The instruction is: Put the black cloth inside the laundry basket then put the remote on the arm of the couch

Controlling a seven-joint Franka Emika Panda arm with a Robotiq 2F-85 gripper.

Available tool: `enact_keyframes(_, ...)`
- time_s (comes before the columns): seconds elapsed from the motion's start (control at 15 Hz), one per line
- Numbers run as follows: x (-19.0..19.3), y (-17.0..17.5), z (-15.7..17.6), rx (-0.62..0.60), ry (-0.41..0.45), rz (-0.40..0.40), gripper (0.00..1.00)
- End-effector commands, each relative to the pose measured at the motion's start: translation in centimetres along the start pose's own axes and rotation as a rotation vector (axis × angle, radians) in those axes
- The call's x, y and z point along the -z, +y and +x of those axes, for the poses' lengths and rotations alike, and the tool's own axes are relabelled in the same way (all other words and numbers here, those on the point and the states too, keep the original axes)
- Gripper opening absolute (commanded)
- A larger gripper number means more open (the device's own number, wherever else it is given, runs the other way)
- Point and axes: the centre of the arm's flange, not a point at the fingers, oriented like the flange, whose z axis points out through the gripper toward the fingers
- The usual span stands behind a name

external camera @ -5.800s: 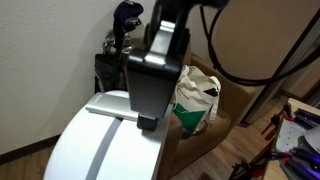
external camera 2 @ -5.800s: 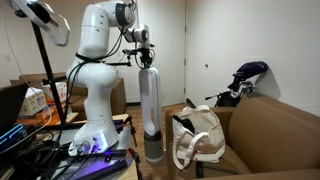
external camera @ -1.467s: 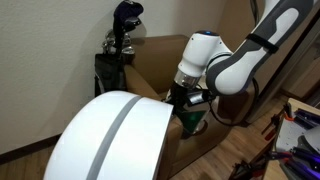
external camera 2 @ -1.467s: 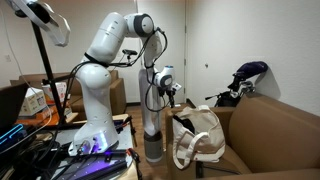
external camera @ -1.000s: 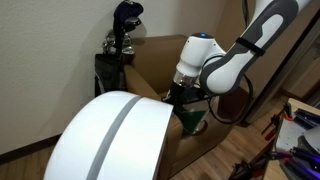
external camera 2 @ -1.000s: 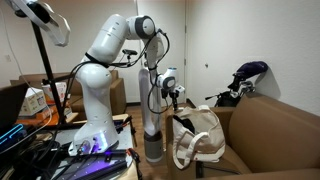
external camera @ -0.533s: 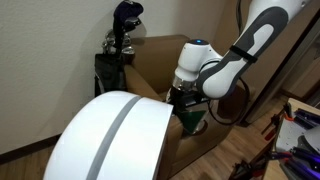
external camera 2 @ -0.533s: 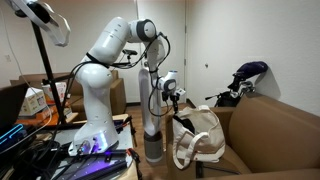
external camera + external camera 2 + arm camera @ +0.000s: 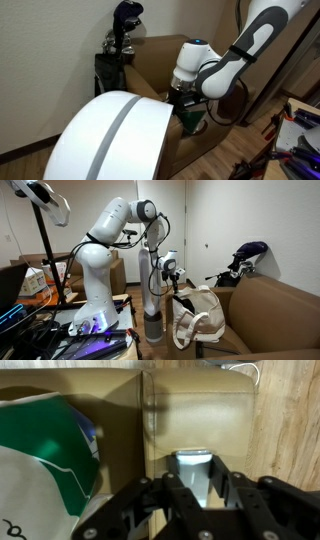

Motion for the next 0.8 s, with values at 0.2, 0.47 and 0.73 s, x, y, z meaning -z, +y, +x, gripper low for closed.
enact_keyframes(0.2, 0.3, -1.0, 0.3, 0.008, -0.004, 0.011, 0.86)
enact_keyframes(0.47, 3.1, -3.1, 0.2, 0.012, 0.018, 0.008, 1.00)
enact_keyframes(0.73, 8.9, -6.5, -0.4, 0.025, -0.013, 0.000, 1.00)
